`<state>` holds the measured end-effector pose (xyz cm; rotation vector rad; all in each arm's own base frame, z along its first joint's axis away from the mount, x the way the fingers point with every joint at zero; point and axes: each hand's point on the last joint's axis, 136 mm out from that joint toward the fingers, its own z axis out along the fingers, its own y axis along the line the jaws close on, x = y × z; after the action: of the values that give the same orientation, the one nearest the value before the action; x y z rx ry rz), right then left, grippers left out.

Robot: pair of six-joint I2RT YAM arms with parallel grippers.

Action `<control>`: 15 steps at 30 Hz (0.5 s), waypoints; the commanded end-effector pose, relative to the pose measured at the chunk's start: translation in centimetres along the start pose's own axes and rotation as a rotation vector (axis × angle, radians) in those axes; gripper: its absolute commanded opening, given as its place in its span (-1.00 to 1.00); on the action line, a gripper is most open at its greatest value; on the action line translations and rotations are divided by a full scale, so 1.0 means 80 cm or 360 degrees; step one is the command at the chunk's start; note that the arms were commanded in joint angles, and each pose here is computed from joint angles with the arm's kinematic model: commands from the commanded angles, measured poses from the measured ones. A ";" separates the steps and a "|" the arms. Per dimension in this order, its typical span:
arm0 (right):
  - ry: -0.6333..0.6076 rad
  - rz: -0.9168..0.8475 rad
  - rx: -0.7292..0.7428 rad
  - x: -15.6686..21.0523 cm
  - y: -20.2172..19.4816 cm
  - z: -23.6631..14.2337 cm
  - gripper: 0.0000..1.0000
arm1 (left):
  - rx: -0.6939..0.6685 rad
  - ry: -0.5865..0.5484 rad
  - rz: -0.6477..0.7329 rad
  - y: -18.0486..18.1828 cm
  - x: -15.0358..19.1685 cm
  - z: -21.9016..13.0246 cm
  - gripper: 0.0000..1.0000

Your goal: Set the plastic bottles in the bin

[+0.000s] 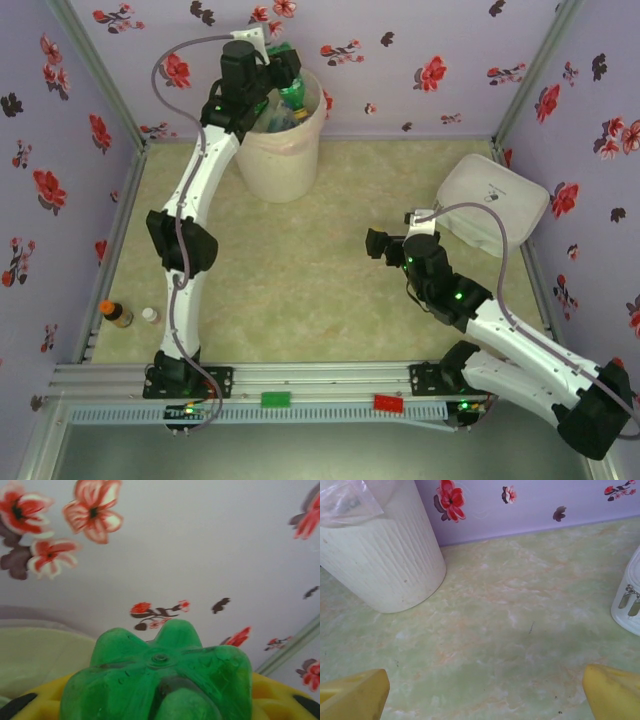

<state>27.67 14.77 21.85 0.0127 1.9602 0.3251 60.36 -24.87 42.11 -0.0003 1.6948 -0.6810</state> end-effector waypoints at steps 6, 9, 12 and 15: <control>-0.0010 -0.0035 0.0094 -0.003 -0.011 0.012 0.99 | -0.0146 -0.0072 0.0073 0.027 -0.014 0.000 0.99; -0.0006 -0.0043 0.0143 -0.006 -0.016 0.019 0.99 | -0.0149 -0.0066 0.0128 0.021 -0.024 -0.014 1.00; 0.0004 -0.0074 0.0221 -0.010 -0.028 0.029 0.99 | -0.0147 -0.0074 0.0217 0.012 -0.041 -0.036 1.00; 0.0017 -0.0131 0.0327 -0.014 -0.049 0.044 0.99 | -0.0167 -0.0067 0.0297 0.009 -0.052 -0.061 1.00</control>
<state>30.27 12.90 19.02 0.0395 2.0425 0.1491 60.32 -22.82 40.26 0.0227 1.7576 -0.5210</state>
